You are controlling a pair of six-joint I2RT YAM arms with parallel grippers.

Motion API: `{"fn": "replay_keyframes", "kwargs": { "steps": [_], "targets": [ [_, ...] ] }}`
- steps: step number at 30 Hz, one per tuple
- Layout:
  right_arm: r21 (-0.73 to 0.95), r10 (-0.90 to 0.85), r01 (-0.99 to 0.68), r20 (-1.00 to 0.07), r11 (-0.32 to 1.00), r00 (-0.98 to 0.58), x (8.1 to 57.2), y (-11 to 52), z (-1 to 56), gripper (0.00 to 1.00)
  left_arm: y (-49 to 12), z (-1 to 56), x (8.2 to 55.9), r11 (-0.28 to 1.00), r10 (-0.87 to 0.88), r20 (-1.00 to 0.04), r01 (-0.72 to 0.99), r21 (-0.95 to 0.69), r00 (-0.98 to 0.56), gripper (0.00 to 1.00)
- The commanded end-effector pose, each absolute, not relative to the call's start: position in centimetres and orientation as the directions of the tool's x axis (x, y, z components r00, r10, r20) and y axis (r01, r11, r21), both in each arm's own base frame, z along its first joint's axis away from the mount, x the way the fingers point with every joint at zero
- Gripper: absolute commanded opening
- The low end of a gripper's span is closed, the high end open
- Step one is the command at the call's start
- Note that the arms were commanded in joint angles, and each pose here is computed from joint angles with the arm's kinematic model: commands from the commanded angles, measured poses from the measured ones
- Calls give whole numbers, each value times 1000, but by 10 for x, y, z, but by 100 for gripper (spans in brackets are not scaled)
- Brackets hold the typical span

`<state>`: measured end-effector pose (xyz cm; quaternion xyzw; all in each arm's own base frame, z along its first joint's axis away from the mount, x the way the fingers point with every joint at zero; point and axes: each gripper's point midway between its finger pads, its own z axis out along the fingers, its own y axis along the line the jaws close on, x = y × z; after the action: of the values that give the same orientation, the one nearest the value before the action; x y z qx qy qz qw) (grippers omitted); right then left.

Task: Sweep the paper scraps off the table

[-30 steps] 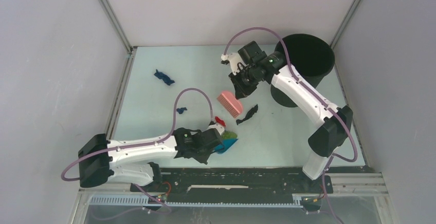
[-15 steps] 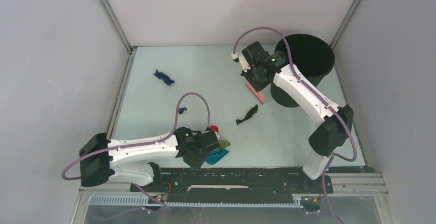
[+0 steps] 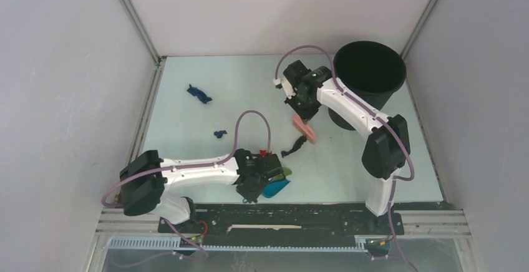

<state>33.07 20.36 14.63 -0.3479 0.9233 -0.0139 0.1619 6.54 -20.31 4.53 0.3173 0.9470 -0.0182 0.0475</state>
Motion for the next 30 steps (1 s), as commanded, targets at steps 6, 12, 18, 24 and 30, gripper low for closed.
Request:
{"fn": "replay_keyframes", "kwargs": {
  "steps": [6,12,18,24,30],
  "targets": [
    [146,-718,-778,-313,611,-622,246,266,161,0,-240,59,95,779,611,-189,626,-24,-768,0],
    [123,-717,-793,-362,597,-596,231,263,175,0,-249,62,105,777,611,-215,629,-22,-762,0],
    [178,-569,-704,-470,688,-675,262,248,203,0,-252,49,105,776,603,-244,630,-43,-759,0],
    [180,-535,-680,-488,711,-689,273,236,207,0,-259,50,110,778,580,-337,627,-41,-742,0],
    [89,-516,-664,-557,742,-651,283,218,229,0,-256,47,113,802,534,-389,596,-47,-750,0]
  ]
}}
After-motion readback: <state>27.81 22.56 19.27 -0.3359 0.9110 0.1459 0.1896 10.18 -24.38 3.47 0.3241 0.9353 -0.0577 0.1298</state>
